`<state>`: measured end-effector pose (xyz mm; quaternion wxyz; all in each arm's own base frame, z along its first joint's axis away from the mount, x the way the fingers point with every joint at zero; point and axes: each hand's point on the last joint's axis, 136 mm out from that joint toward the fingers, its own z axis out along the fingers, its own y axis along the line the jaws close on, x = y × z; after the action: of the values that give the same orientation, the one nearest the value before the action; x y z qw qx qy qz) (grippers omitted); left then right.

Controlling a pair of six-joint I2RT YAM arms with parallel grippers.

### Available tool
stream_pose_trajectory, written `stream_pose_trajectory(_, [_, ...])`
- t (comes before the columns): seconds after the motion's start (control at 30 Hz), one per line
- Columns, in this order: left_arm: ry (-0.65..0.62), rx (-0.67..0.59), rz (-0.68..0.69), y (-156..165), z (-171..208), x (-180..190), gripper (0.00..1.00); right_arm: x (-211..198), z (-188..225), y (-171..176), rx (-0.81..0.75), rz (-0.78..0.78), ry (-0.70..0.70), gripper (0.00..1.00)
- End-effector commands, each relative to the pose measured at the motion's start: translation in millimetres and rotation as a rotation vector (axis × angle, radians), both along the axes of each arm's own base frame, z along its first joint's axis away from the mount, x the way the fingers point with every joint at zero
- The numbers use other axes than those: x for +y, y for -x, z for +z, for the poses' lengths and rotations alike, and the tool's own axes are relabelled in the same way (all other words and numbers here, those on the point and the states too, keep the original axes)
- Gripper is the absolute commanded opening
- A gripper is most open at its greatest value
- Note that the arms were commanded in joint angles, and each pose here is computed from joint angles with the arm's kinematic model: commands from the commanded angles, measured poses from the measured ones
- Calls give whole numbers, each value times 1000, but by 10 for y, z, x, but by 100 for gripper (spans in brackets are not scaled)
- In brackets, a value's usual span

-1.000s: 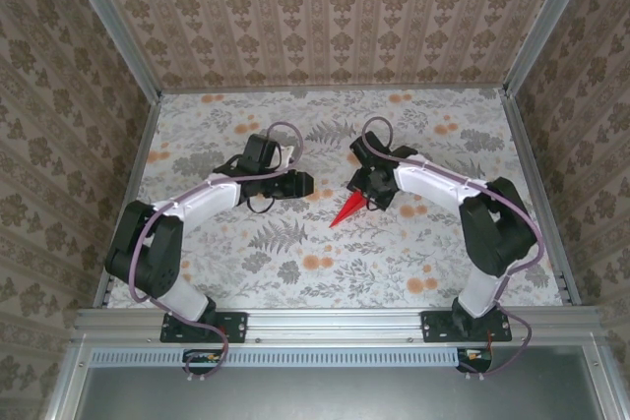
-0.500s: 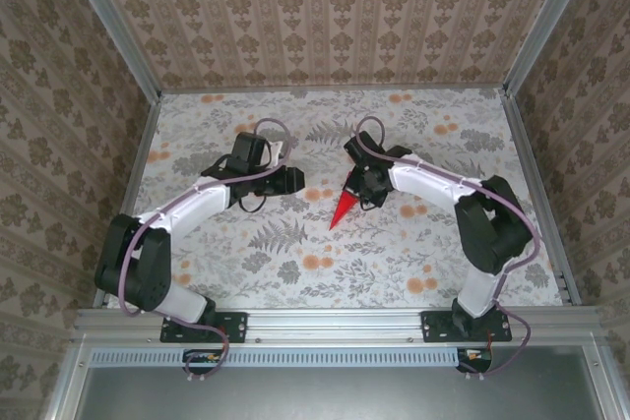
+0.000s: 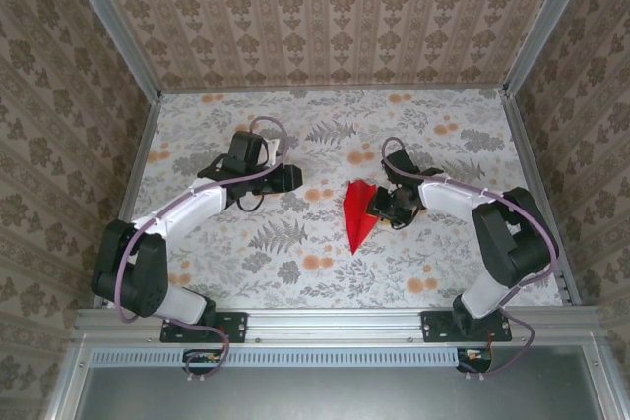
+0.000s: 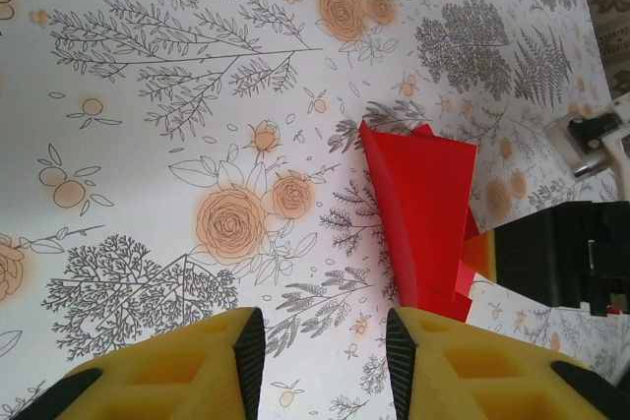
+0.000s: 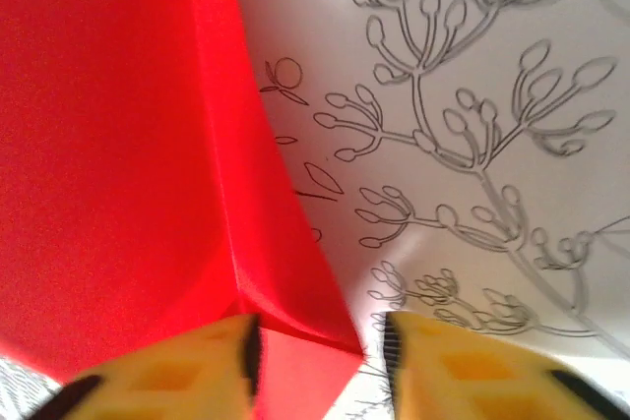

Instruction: Fold a paper plane with a square sheet of paper (fold left side to right side)

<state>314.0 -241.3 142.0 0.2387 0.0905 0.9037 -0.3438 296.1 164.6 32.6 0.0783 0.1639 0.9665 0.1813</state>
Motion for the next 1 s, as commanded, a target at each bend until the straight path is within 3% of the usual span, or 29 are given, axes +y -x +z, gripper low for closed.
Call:
stream_pose_trajectory(0.0, [-19, -10, 2, 60, 48, 79, 40, -205, 337, 1, -82, 66, 110, 50])
stream_pose_trajectory(0.13, [-23, -29, 13, 61, 91, 107, 44, -242, 606, 157, -112, 138, 168, 55])
stream_pose_trajectory(0.33, [-5, -46, 88, -68, 111, 257, 51, 203, 639, 457, -80, 251, 155, 57])
stream_pose_trajectory(0.57, [1, -38, 95, -61, 90, 284, 51, 597, 350, 437, -22, 330, 181, 52])
stream_pose_trajectory(0.97, [-6, -29, 104, -27, 77, 345, 52, 657, 20, 301, 24, 339, 230, 36])
